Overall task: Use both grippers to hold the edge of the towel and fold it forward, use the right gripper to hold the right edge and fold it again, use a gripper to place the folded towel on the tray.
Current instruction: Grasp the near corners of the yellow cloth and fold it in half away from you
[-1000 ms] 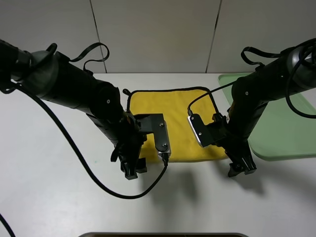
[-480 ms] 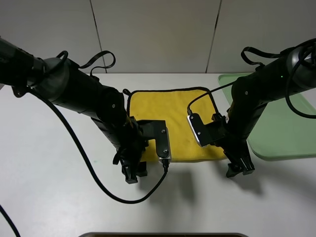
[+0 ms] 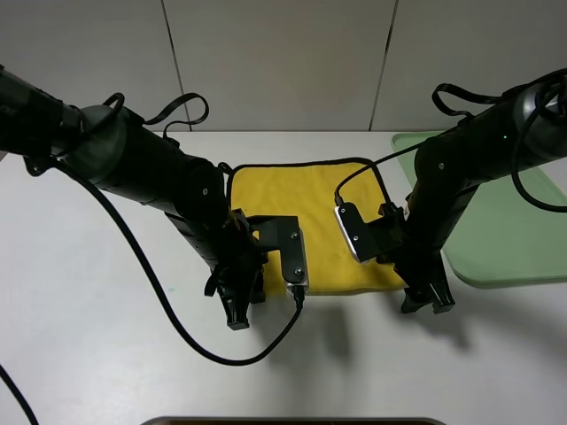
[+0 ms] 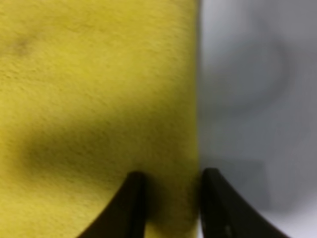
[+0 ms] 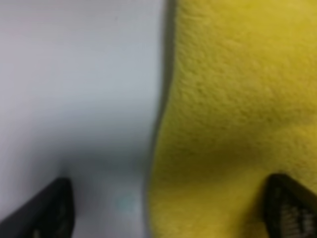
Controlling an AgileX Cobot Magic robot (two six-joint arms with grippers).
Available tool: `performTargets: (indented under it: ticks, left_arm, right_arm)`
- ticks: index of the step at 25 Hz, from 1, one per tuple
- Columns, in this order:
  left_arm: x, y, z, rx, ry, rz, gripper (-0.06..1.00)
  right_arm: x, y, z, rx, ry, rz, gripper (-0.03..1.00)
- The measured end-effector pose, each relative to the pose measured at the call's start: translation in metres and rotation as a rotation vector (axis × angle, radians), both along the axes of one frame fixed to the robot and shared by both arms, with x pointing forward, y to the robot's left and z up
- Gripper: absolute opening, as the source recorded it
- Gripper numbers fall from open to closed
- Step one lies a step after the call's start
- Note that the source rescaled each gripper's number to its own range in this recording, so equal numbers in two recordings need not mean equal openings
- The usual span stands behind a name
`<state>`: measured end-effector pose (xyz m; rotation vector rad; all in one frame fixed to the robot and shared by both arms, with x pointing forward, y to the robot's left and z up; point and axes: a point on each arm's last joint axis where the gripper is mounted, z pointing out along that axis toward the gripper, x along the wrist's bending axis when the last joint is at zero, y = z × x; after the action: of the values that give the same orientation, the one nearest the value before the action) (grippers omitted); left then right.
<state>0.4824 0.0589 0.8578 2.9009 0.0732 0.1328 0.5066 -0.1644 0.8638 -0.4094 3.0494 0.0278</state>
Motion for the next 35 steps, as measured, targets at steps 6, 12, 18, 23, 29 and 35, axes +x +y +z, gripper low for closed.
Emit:
performTargets:
  ticks: [6,12,18,23,29,35]
  left_arm:
    - [0.001,0.0,-0.001,0.003,-0.007,-0.01,0.09]
    - [0.001,0.0,-0.001,0.006,-0.008,-0.018,0.01]
    - [0.002,0.0,-0.001,0.004,-0.014,-0.017,0.0]
    - [0.003,-0.001,0.0,-0.009,-0.036,-0.015,0.0]
    - [0.002,0.002,0.004,0.021,-0.041,-0.062,0.0]
    - [0.0,0.008,0.023,0.064,-0.066,-0.141,0.0]
  right_arm:
    - [0.001,0.001,0.0,0.01,-0.01,-0.005,0.44]
    - [0.003,0.002,0.0,0.02,-0.03,-0.004,0.14]
    - [0.003,0.002,0.001,0.022,-0.033,-0.005,0.0]
    - [0.003,0.002,0.001,0.022,-0.03,-0.027,0.0]
    - [-0.001,0.0,0.006,0.015,-0.004,-0.108,0.0]
    - [-0.004,-0.001,0.021,0.026,-0.008,-0.15,0.0]
